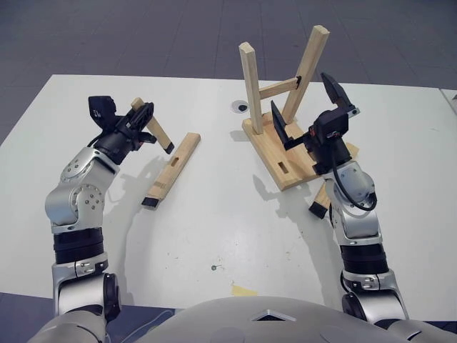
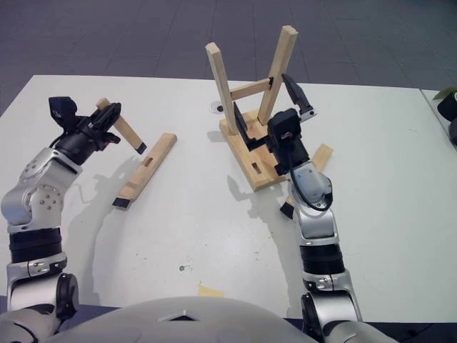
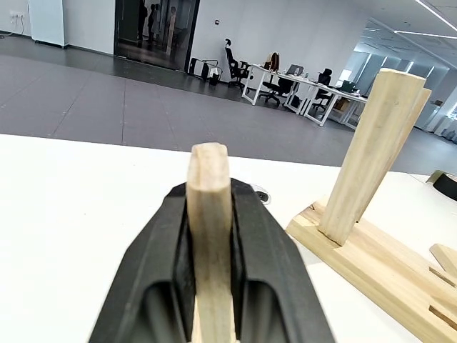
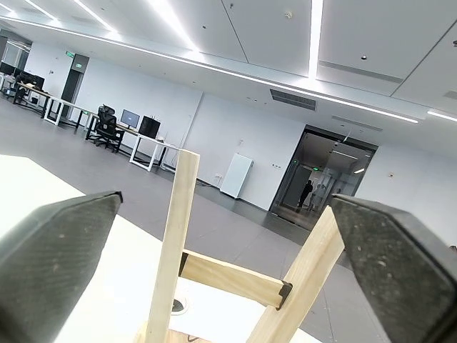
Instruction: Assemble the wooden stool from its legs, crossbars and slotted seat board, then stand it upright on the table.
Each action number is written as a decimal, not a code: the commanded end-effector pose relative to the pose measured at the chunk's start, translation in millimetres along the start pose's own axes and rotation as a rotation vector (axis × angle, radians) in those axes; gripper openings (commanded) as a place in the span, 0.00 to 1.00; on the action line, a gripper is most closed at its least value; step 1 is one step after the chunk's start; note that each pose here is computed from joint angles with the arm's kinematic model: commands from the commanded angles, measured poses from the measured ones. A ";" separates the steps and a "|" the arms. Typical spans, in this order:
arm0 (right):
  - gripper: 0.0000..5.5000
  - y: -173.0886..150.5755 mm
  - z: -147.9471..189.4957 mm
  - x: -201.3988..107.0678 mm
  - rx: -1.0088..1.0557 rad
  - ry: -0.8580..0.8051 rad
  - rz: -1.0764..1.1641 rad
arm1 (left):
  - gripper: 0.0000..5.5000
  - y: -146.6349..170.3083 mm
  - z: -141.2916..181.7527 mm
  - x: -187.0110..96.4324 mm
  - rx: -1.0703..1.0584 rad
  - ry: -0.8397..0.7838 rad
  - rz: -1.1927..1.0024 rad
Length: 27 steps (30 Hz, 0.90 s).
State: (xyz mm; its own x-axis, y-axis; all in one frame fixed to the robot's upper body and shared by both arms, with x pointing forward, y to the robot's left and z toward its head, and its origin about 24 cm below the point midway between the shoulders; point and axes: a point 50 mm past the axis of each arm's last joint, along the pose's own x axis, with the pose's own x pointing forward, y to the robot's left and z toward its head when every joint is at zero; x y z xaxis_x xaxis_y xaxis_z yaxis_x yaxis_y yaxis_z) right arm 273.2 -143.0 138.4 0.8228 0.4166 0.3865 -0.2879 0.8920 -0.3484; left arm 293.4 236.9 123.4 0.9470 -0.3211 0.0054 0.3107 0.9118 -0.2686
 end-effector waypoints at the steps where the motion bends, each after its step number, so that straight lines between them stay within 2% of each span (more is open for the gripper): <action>1: 0.98 -1.5 -0.4 1.3 -0.011 0.004 -0.003 | 0.08 2.3 -13.4 0.2 -0.005 0.025 0.021; 27: 0.98 4.5 -1.2 0.1 -0.019 0.008 0.016 | 0.08 -0.1 -38.6 -11.6 0.040 0.099 0.041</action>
State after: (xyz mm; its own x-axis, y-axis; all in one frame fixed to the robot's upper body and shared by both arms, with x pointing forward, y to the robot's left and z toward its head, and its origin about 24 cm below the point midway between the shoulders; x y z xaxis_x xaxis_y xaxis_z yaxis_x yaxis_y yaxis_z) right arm 272.6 -140.0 136.2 0.8243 0.4215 0.3779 -0.2883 0.8871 -0.3605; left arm 285.6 232.2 97.8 0.9476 -0.3166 -0.0436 0.2957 0.9203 -0.2560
